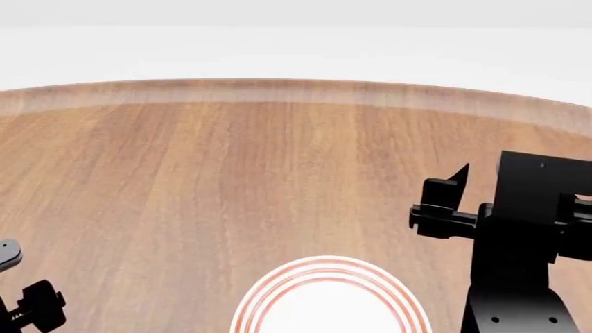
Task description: Pick up the red mug and put it on the plate
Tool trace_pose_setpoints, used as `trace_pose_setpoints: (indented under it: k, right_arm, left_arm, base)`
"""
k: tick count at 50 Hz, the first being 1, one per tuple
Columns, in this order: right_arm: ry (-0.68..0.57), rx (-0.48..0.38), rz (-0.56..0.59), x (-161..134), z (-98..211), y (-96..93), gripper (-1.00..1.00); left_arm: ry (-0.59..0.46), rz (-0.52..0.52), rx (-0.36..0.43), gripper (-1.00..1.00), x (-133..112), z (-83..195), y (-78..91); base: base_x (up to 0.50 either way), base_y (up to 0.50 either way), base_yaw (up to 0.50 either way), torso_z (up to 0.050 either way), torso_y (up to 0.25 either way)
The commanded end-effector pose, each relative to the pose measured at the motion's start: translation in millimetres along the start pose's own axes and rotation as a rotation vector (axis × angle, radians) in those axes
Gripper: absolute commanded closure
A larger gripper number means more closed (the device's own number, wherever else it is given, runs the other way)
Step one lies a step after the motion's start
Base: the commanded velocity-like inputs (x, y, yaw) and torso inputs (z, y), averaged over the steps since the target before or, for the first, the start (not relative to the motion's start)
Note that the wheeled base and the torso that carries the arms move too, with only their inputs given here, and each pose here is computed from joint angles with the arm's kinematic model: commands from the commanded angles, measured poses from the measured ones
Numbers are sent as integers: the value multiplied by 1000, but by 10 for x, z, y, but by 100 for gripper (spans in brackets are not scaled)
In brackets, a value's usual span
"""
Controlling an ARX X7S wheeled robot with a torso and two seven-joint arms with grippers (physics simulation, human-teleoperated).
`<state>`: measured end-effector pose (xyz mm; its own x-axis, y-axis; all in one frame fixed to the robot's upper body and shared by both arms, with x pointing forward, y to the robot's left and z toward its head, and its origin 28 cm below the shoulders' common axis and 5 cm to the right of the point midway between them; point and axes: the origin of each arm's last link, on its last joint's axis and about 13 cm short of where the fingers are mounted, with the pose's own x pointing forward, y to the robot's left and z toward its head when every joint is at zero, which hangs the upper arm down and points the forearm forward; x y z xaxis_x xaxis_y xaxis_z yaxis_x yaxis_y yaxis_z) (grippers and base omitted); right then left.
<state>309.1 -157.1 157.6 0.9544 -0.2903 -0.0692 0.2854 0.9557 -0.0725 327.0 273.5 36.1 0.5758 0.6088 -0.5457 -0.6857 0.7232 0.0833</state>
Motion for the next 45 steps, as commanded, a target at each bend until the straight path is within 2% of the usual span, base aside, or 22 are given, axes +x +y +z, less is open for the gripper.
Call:
trace_pose_setpoints:
  k: [1,33,34,45]
  right_arm:
    - [2,-1,3,0,-10,5,-100]
    - [10,-1,10,21,-57,27,-100]
    - [10,-1,11,18,-60,27,-100]
    - [15,-1,12,21,-71,31,-100]
  left_arm:
    - [11,9,0,-100,45,-20,0]
    - [78,40,5,-100,189,-57,-9]
    - [71,46,5,100,188,-57,-8]
    - [70,45,3,100,189,-60,-12]
  base:
    - [0,0,0,0,0]
    - [0,0,0,0,0]
    - [0,0,0,0,0]
    - [0,0,0,0,0]
